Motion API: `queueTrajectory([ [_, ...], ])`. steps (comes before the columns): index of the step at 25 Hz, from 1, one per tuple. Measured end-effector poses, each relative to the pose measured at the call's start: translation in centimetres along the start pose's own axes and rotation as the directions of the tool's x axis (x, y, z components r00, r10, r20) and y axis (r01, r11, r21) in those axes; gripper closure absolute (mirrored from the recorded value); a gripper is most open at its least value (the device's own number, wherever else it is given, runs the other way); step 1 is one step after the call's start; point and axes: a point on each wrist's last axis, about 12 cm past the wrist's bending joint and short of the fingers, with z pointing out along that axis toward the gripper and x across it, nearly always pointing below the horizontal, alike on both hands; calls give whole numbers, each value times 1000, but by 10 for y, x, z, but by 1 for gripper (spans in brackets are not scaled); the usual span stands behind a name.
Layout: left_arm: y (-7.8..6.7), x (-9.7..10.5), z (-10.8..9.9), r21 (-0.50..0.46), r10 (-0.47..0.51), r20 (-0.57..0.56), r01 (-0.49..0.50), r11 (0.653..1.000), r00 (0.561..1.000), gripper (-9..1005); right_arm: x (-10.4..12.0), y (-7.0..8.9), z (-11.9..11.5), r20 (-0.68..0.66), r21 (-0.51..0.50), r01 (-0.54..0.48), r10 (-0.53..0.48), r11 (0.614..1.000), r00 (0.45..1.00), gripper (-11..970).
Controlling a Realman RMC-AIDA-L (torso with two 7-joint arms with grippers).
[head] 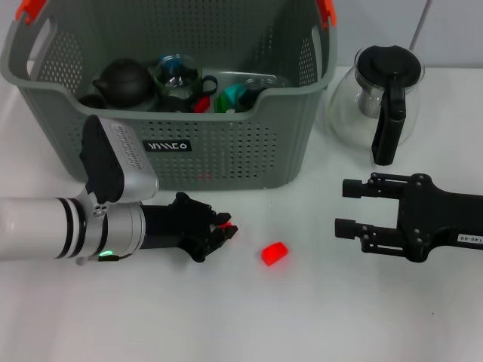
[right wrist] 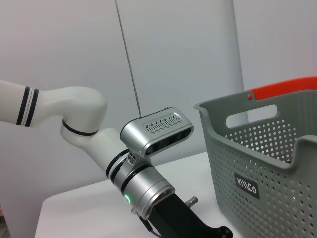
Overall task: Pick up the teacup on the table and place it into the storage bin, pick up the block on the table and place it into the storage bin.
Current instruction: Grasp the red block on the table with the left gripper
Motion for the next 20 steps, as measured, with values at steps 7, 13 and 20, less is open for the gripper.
queueTrajectory([
  [7,0,-1,-1,4,-10,3,10,1000,1000,824,-1,-1,1,-1,0,1,-1,1000,1000,272],
  [13,1,-4,-6,25,-18,16,17,1000,1000,824,-2,-2,1,-1,0,4,-4,1000,1000,271],
  [20,4,-2,-10,24,-32,10,32,999,999,825,-3,-2,2,-1,0,6,-6,1000,1000,272],
])
